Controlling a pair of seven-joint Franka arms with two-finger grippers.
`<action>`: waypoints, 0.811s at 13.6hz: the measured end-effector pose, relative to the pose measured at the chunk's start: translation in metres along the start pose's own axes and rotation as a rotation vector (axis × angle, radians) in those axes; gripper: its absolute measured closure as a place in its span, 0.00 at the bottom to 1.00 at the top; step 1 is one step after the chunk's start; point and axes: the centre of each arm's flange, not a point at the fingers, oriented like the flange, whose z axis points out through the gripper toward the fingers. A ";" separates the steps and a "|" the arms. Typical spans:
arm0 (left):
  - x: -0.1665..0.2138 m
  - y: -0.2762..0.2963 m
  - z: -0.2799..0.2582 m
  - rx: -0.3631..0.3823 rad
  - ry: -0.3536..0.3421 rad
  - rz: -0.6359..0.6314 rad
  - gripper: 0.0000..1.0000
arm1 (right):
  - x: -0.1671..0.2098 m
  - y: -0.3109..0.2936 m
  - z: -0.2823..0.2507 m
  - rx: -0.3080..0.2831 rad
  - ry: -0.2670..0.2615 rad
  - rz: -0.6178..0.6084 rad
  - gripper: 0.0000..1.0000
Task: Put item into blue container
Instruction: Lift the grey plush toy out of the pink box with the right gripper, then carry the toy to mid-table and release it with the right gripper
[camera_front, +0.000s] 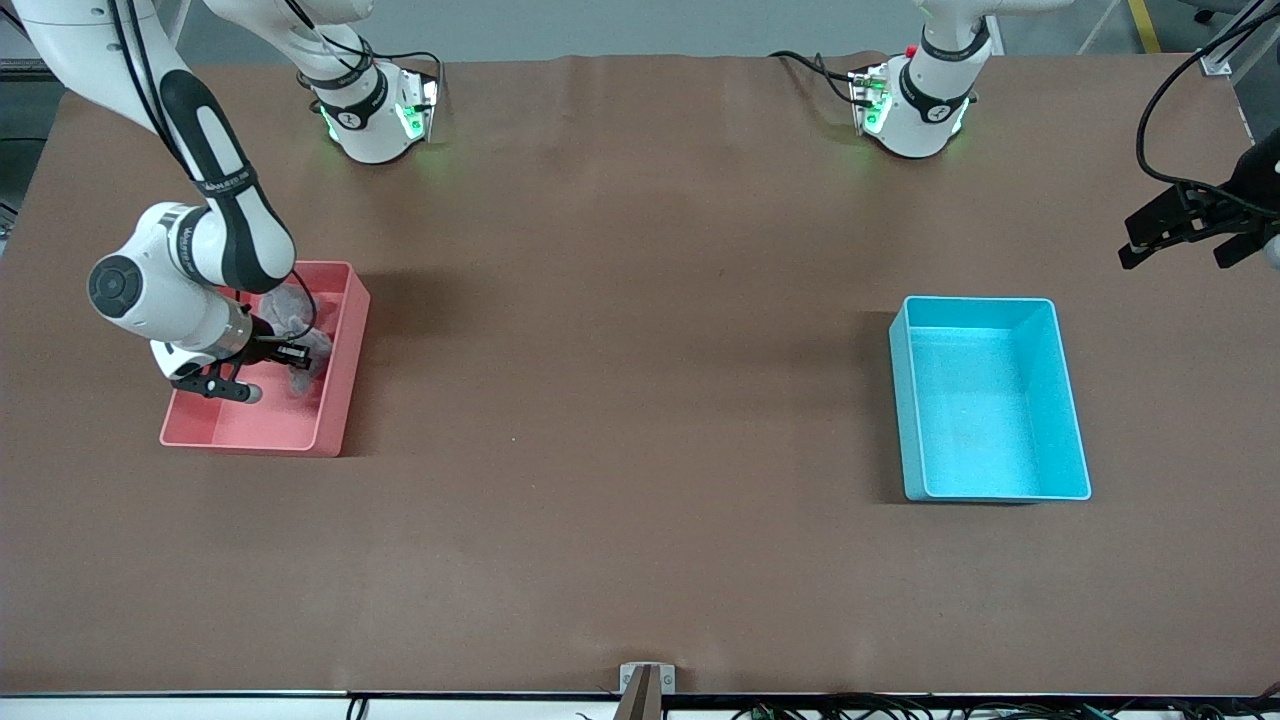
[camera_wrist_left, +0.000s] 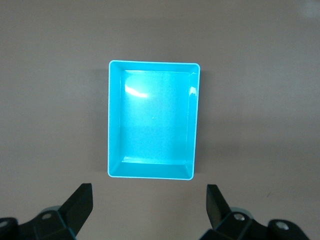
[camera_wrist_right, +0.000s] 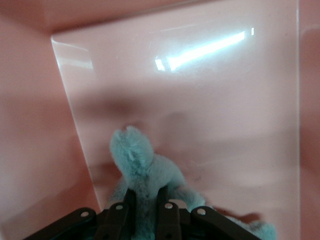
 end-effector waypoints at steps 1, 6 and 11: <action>0.000 0.000 0.000 0.000 0.000 0.000 0.00 | 0.008 0.002 -0.014 0.004 -0.025 0.004 0.81; 0.000 0.000 0.000 0.000 0.000 0.000 0.00 | 0.042 0.004 -0.104 0.025 -0.077 0.004 0.81; 0.000 0.000 0.000 0.000 0.000 0.001 0.00 | 0.044 -0.040 -0.144 0.018 -0.124 0.111 0.81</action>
